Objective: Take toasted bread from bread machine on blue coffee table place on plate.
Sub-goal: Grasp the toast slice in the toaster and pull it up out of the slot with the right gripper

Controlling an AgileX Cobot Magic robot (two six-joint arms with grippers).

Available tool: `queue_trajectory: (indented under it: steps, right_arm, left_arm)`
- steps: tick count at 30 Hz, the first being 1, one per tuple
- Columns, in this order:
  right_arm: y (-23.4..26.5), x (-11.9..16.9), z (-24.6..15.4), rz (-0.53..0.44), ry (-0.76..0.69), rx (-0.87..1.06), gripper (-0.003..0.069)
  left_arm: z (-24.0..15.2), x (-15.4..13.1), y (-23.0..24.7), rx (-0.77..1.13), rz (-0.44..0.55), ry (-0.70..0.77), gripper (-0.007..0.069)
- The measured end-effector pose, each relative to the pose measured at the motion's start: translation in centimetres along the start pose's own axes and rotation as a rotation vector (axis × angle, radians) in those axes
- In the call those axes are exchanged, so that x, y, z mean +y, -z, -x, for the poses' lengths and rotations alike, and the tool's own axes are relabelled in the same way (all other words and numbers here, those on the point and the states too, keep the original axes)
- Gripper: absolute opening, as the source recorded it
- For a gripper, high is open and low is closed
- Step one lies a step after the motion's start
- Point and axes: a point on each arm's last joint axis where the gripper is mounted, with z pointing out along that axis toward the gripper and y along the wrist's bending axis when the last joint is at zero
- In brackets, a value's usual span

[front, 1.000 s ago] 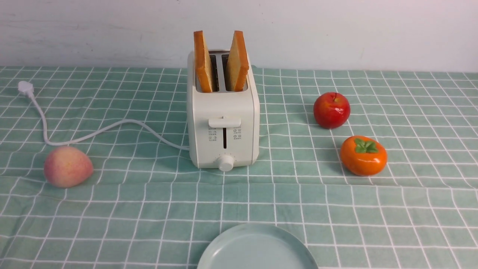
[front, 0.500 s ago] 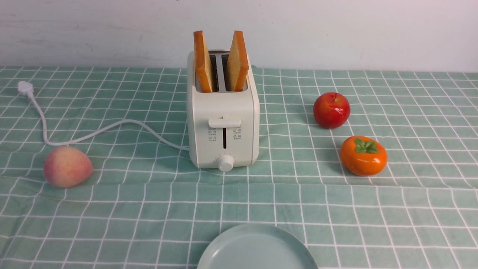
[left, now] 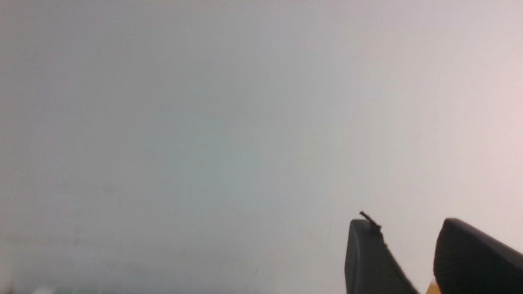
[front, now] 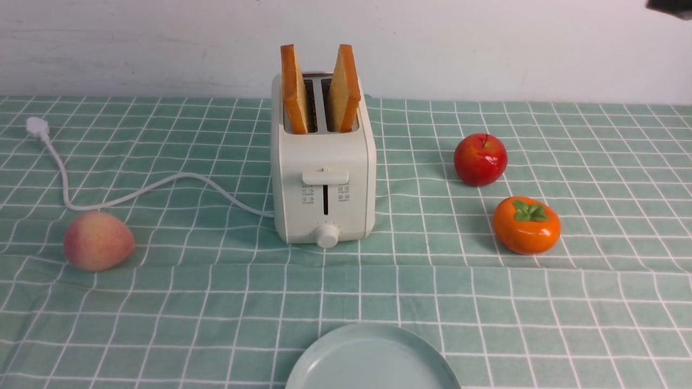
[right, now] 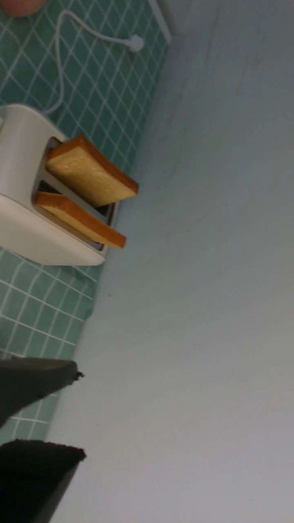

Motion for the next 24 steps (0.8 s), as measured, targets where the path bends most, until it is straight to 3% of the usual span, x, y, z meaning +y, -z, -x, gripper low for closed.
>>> queue_trajectory:
  steps: [4, 6, 9, 14, 18, 20, 23, 24]
  right_arm:
    - [-2.5, 0.2, -2.2, 0.070, 0.006, 0.173, 0.0240]
    - [-3.8, 0.5, -4.0, 0.121, -0.019, 0.301, 0.0240]
    - [-4.6, 0.8, -4.8, 0.154, -0.077, 0.330, 0.0240]
    - [-8.0, 1.4, -5.4, 0.230, -0.355, 0.303, 0.0245]
    - [-10.9, 1.6, -5.6, 0.298, -0.463, 0.291, 0.0275]
    - [-13.1, 1.8, -5.2, 0.366, -0.497, 0.262, 0.0327]
    - [-15.1, 2.1, -5.1, 0.384, -0.485, 0.231, 0.0381]
    - [-16.6, 2.4, -5.5, 0.402, -0.460, 0.227, 0.0430]
  left_arm:
    - [-2.7, 0.6, -2.9, 0.224, 0.059, -0.024, 0.0237]
    - [-4.4, 0.9, -4.4, 0.360, 0.096, 0.046, 0.0237]
    - [-5.8, 0.9, -5.3, 0.463, 0.125, 0.181, 0.0237]
    - [-9.1, 0.0, -7.1, 0.713, 0.160, 0.557, 0.0237]
    - [-10.8, -0.8, -7.8, 0.864, 0.130, 0.646, 0.0237]
    - [-11.9, -1.4, -8.2, 0.966, 0.060, 0.648, 0.0237]
    - [-12.3, -1.9, -8.4, 1.008, -0.023, 0.620, 0.0237]
    - [-12.3, -2.4, -8.5, 1.005, -0.093, 0.594, 0.0237]
